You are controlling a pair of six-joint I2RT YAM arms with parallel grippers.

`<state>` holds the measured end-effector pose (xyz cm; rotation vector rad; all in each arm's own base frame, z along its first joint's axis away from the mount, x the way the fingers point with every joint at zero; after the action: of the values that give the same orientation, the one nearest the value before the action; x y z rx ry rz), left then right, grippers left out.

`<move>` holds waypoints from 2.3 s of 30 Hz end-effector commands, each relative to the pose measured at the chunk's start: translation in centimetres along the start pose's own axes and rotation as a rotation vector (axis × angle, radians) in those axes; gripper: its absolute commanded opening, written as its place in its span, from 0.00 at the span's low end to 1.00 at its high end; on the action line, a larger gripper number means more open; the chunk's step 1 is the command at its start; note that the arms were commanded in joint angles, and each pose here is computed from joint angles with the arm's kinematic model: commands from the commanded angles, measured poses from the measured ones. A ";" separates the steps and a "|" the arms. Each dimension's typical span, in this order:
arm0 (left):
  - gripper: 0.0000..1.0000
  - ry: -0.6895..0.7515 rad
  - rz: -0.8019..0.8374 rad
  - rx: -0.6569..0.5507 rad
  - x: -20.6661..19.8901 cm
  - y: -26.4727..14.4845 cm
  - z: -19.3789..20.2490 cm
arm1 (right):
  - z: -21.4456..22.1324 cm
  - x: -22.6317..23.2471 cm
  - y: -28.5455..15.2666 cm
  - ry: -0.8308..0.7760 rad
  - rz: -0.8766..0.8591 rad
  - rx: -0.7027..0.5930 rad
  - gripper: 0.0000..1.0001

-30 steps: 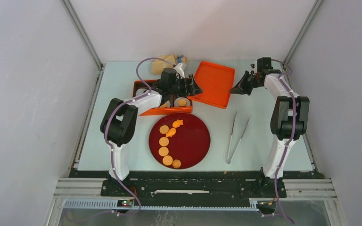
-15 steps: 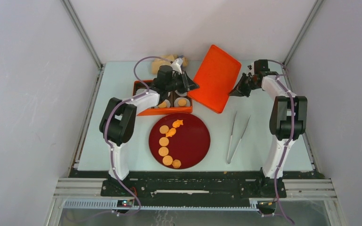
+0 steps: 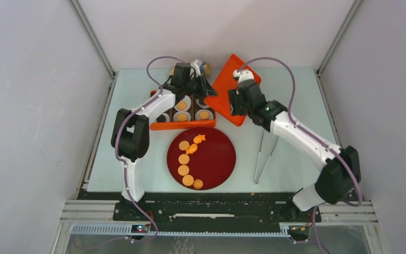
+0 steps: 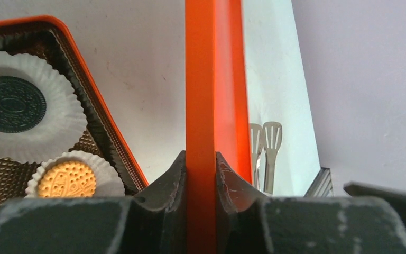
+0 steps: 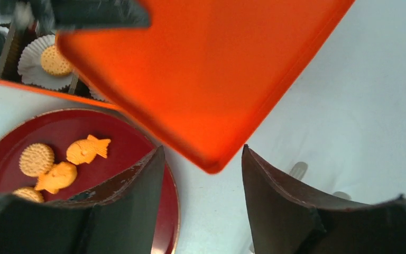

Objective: Pack the cookies

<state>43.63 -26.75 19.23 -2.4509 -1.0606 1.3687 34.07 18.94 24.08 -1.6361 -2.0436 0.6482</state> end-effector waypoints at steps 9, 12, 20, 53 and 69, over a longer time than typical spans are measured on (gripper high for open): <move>0.00 0.033 0.030 -0.008 -4.9 -4.6 -7.8 | 1.2 3.7 0.1 -0.361 0.181 -0.266 0.68; 0.00 0.025 0.035 0.016 -5.3 -5.3 -7.3 | 1.1 4.6 0.4 -0.379 0.199 -0.288 0.68; 0.00 -0.006 0.074 0.057 -5.7 -6.1 -6.0 | 0.6 6.0 3.2 -0.416 0.225 -0.316 0.66; 0.30 0.162 0.242 -0.263 -13.1 -14.8 -12.5 | -5.7 0.5 -1.1 -0.068 0.138 -0.337 0.00; 0.00 0.098 -0.872 -0.838 0.2 -27.2 -6.3 | -10.7 -2.9 -5.4 0.704 -1.137 -0.204 0.00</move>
<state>35.28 -9.00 35.46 -2.2107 -2.2997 0.7416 38.96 13.15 33.17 -1.0240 -2.0359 -0.3541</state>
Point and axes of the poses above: each gripper's point midway between its finger pads, its own y axis out along the fingers, its own x axis along the line the jaws close on, z = x × y, the point moved 6 cm from there along -y, back along the fingers, and after that the axes turned 1 degree about y, right-handed, at the moved point
